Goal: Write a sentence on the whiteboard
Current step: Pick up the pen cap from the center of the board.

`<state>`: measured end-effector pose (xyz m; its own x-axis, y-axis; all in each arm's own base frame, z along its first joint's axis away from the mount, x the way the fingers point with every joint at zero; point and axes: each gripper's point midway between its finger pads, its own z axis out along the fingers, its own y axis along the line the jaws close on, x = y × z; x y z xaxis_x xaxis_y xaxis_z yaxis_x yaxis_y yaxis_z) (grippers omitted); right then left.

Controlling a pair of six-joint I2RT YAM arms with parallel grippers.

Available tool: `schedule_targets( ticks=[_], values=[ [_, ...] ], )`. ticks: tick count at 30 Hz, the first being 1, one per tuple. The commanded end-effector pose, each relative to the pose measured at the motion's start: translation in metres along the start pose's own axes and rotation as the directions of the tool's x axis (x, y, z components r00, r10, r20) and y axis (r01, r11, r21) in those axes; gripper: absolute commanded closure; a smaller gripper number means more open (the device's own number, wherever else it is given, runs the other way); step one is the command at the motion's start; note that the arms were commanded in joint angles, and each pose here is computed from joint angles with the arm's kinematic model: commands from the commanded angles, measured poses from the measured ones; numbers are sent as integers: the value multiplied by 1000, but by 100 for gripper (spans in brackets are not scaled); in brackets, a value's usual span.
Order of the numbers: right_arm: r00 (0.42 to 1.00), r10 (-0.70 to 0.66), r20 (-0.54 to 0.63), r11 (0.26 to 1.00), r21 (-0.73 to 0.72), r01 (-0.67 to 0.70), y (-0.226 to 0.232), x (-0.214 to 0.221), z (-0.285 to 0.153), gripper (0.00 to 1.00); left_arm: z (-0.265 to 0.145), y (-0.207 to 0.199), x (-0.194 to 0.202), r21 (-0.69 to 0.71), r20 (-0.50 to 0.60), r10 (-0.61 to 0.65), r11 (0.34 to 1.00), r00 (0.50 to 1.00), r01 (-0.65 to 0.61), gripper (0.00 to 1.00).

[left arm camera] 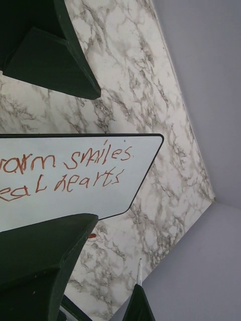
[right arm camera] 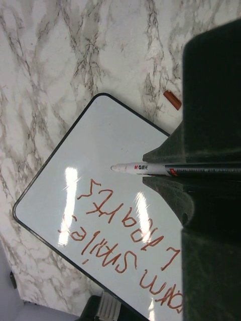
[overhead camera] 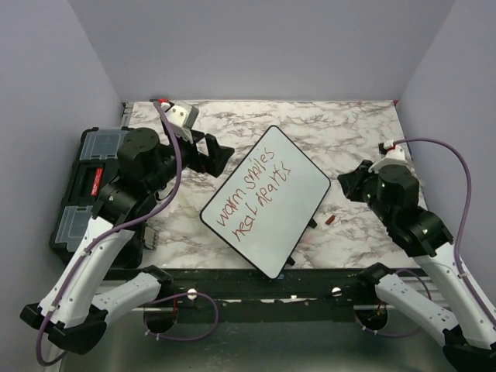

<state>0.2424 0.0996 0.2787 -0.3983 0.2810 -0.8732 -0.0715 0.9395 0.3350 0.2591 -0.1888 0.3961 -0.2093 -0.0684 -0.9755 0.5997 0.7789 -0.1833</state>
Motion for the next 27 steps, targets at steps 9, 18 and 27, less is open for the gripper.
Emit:
schedule_targets(
  ticks=[9,18,27],
  values=[
    [1000,-9,12,994,108,8,-10,-13,11,99,30,-52,65,237,-221,200,960,954,-147,1],
    [998,7,55,988,151,-16,-1,-47,18,99,48,-111,113,392,-286,297,904,911,-171,7],
    [967,81,243,989,105,-109,22,-141,-28,99,90,-162,163,453,-365,342,878,866,-157,14]
  ],
)
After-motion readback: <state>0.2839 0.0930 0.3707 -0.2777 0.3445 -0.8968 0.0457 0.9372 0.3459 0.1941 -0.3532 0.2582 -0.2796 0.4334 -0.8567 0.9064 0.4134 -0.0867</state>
